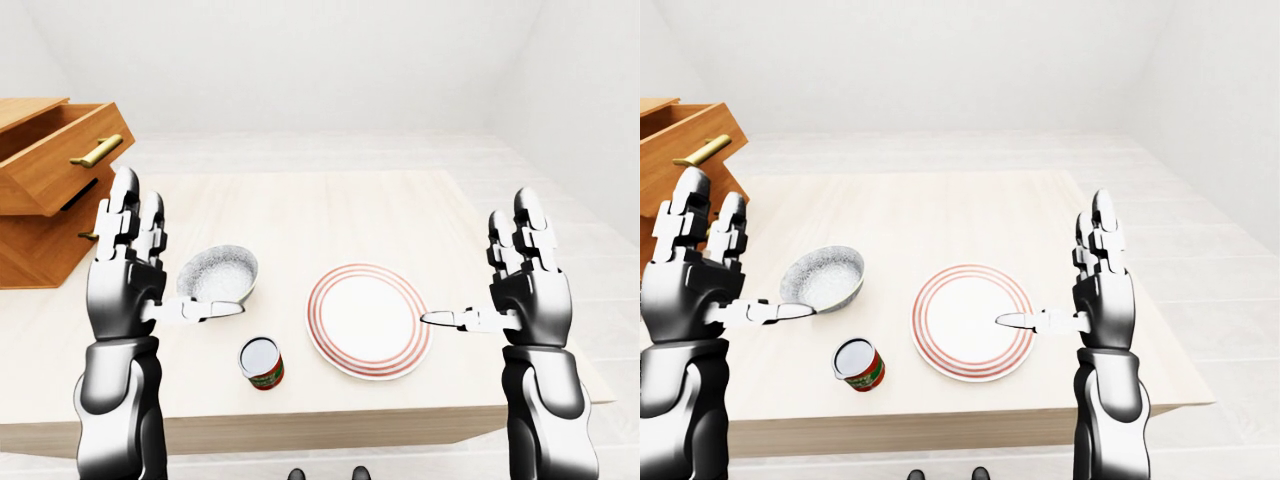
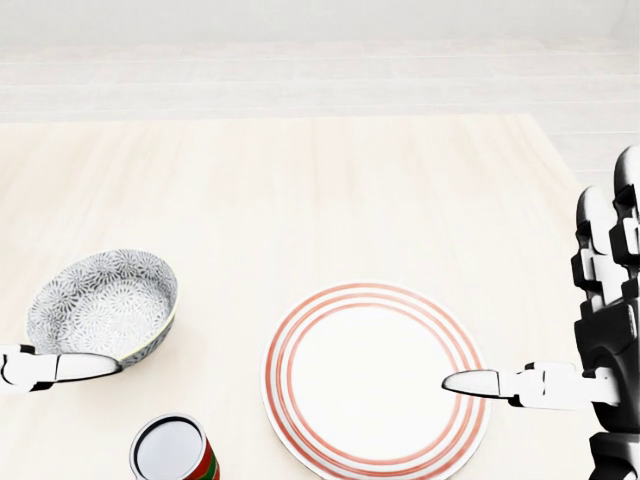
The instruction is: Put the bowl on the plate.
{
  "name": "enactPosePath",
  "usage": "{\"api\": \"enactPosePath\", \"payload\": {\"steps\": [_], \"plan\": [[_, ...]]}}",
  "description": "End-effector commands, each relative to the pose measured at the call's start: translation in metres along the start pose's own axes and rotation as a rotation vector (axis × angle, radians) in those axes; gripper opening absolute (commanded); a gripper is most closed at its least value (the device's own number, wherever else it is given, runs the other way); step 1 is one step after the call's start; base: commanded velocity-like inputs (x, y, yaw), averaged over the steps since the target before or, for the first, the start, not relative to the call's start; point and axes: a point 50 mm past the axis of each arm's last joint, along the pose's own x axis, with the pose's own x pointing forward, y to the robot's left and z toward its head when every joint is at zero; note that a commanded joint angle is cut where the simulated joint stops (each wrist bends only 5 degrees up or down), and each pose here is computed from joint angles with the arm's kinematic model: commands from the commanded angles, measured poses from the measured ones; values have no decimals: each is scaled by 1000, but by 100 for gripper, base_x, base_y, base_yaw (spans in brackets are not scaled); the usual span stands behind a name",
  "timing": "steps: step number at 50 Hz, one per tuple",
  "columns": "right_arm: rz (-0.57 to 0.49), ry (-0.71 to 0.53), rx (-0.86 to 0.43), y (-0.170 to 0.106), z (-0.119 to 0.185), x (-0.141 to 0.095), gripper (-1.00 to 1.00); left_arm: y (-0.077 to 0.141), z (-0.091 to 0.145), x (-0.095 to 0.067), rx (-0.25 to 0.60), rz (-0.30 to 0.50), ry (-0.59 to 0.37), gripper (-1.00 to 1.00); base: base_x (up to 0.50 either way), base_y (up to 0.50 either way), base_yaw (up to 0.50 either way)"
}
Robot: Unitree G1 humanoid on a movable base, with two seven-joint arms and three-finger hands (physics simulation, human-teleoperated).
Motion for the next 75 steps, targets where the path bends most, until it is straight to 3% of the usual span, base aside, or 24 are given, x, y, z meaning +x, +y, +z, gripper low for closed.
{"api": "enactPosePath", "payload": {"steps": [1,35,41,51,56,60,62,68,75], "plan": [[5,2,4,1,-1,1,100,0,-4,-2,4,-7,20,100,0,-44,0],[-1,20,-8,0,-4,-1,100,0,-14,1,3,-11,59,100,0,-8,0],[4,28,-10,0,-6,-1,100,2,-16,3,21,24,65,100,0,0,0],[13,41,-19,1,-8,-2,100,-1,-19,0,34,-13,87,100,0,0,0],[13,55,-24,1,-11,-2,100,0,-16,7,81,-12,70,100,0,0,0],[8,62,-23,-1,-14,-1,100,-3,-19,15,170,-17,81,100,0,0,0],[9,70,-21,-2,-16,1,100,-2,-12,27,216,-15,44,100,0,0,0],[15,100,-22,0,-24,1,100,-2,3,41,301,-27,-24,100,0,0,0],[12,120,-22,-2,-28,1,100,-12,-6,43,438,-82,19,100,0,0,0]]}}
